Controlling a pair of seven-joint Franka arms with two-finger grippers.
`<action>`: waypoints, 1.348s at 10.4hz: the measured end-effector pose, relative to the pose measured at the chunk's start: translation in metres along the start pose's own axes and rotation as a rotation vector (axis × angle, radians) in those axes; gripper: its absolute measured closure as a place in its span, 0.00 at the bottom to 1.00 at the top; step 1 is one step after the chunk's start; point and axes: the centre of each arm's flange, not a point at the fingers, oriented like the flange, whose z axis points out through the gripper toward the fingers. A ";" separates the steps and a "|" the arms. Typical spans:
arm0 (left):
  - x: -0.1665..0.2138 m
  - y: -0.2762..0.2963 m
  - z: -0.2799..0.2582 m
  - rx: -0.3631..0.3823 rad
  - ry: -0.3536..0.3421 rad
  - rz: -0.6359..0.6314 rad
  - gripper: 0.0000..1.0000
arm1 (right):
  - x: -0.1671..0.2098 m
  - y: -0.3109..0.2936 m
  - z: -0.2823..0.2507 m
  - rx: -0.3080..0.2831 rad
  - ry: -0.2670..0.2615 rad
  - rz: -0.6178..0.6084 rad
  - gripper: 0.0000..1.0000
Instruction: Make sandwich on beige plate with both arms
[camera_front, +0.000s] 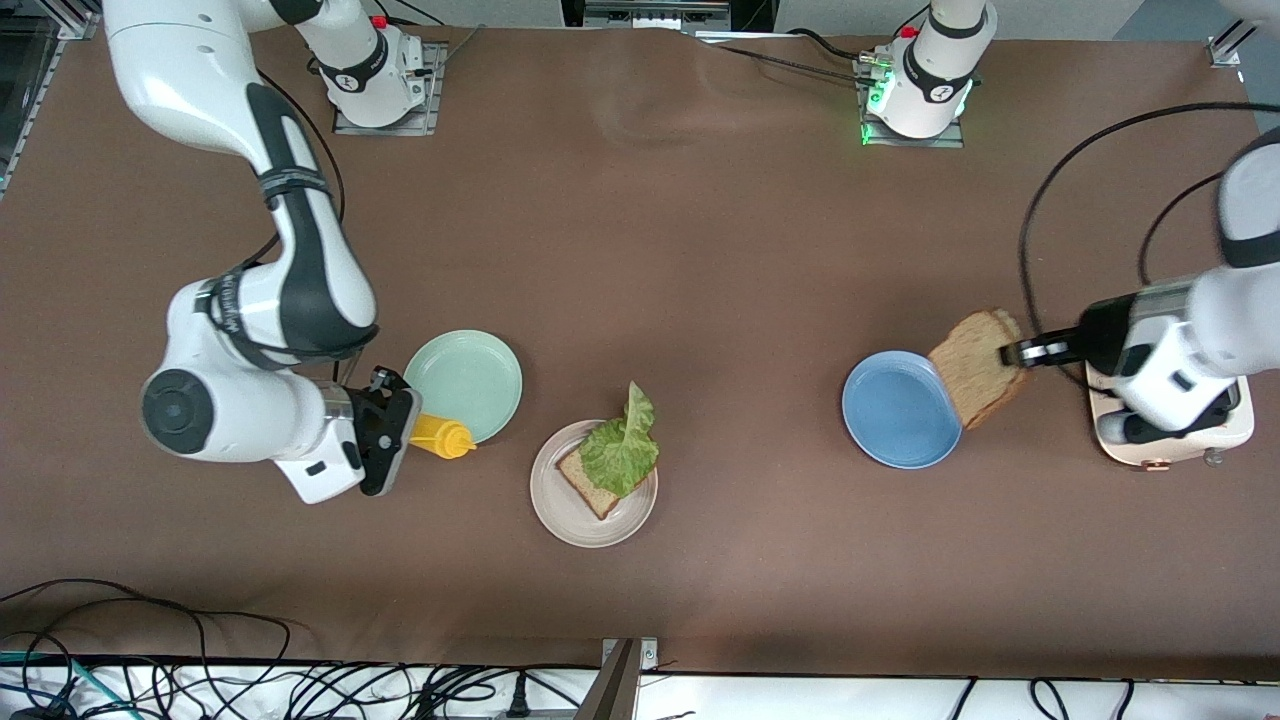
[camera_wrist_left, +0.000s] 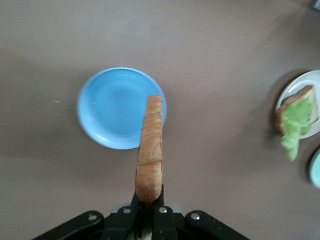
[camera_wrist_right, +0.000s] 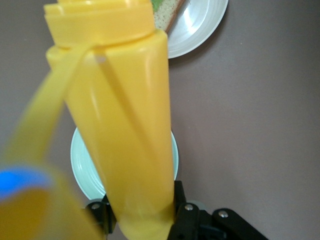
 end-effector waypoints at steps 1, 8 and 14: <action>-0.002 0.033 0.010 -0.080 0.017 -0.065 0.91 | -0.027 0.012 -0.001 0.038 0.043 -0.021 0.55; -0.018 0.207 0.129 -0.494 0.073 -0.237 0.91 | -0.227 0.077 0.075 0.282 0.481 -0.308 0.55; -0.039 0.266 0.264 -0.574 0.120 -0.259 0.91 | -0.268 0.088 0.191 0.339 0.772 -0.357 0.55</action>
